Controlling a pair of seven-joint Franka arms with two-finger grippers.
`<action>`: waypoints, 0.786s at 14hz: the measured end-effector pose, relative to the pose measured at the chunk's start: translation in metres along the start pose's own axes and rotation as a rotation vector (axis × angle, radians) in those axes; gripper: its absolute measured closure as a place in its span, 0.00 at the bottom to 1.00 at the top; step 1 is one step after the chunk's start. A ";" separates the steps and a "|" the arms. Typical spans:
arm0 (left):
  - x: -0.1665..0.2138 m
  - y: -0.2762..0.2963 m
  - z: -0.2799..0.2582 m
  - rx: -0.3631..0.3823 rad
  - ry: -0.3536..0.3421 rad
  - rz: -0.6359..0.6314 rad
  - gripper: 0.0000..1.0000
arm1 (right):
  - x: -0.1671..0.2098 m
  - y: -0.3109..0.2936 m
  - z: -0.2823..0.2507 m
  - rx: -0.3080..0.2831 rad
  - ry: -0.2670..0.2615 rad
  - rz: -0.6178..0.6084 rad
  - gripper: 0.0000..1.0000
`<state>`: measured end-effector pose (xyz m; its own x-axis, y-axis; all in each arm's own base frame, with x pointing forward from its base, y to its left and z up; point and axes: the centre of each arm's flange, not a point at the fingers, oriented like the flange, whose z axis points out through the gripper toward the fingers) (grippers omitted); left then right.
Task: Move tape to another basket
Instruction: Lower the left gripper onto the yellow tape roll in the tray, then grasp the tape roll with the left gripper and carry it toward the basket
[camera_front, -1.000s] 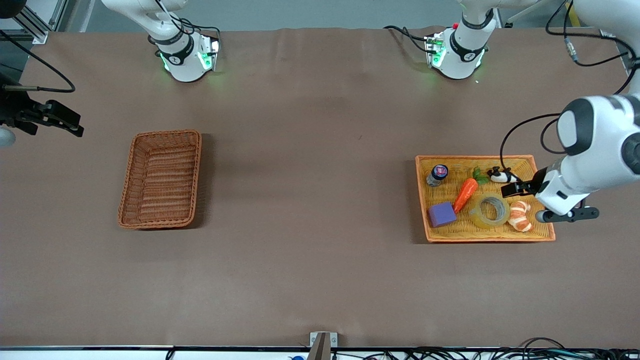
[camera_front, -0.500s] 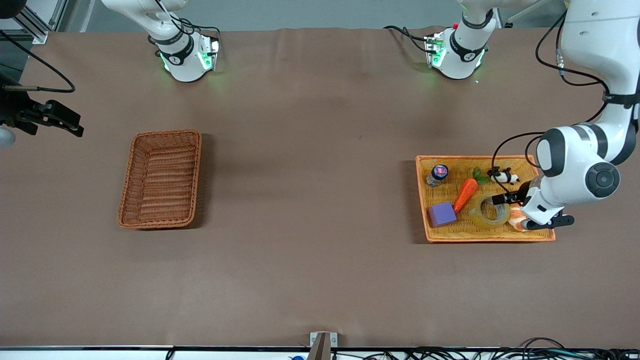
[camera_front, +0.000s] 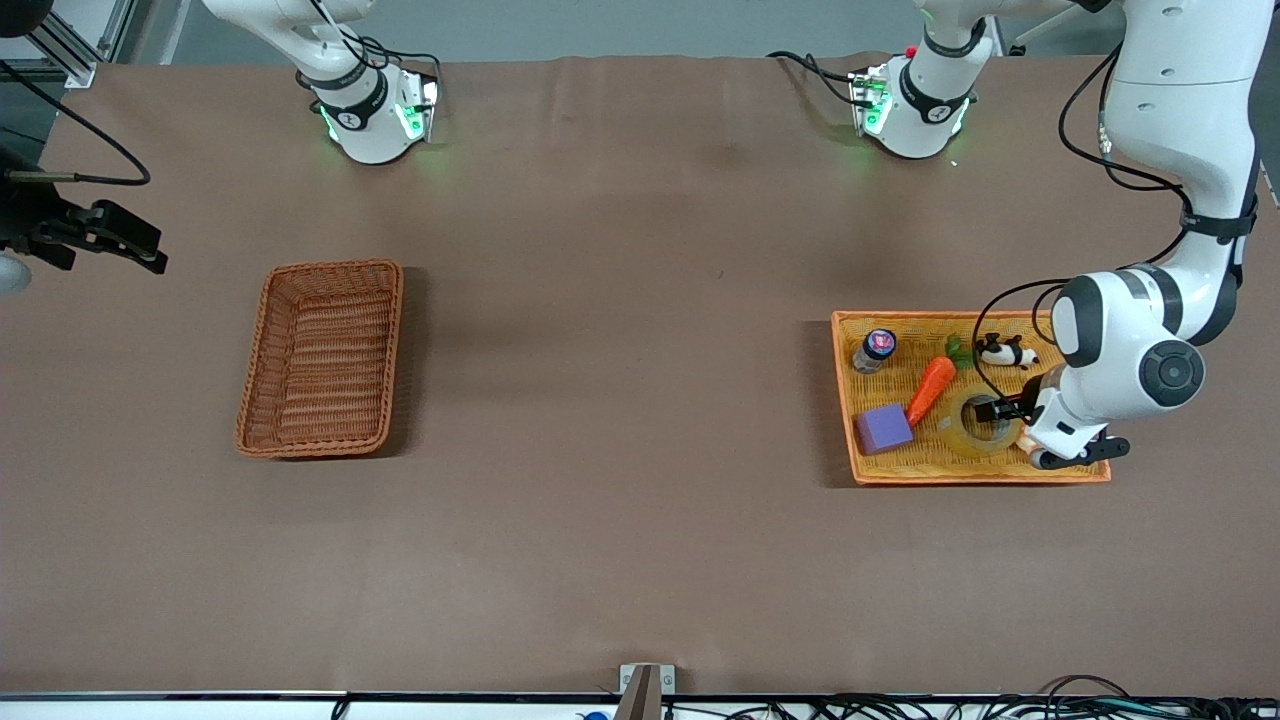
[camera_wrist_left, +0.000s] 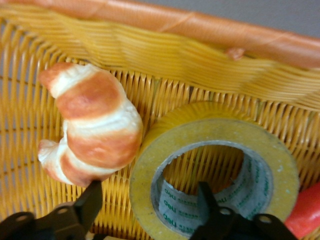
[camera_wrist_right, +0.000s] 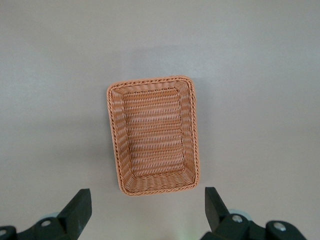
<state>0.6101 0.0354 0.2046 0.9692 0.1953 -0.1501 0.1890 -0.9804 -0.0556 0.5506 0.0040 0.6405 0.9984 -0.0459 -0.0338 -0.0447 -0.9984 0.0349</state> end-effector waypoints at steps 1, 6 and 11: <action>-0.002 0.001 0.004 0.002 -0.009 -0.014 0.35 | 0.000 0.000 0.000 0.000 0.000 0.000 0.00; -0.003 0.000 0.000 -0.001 0.003 -0.030 0.78 | 0.000 0.000 0.000 0.000 0.000 0.000 0.00; -0.003 0.020 -0.092 -0.045 0.148 0.008 0.78 | 0.000 0.001 0.000 0.000 0.000 0.001 0.00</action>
<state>0.6260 0.0126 0.2947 0.9827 0.1851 -0.0027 0.1851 -0.9827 -0.0103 0.5506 0.0033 0.6404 0.9983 -0.0471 -0.0340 -0.0459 -0.9983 0.0349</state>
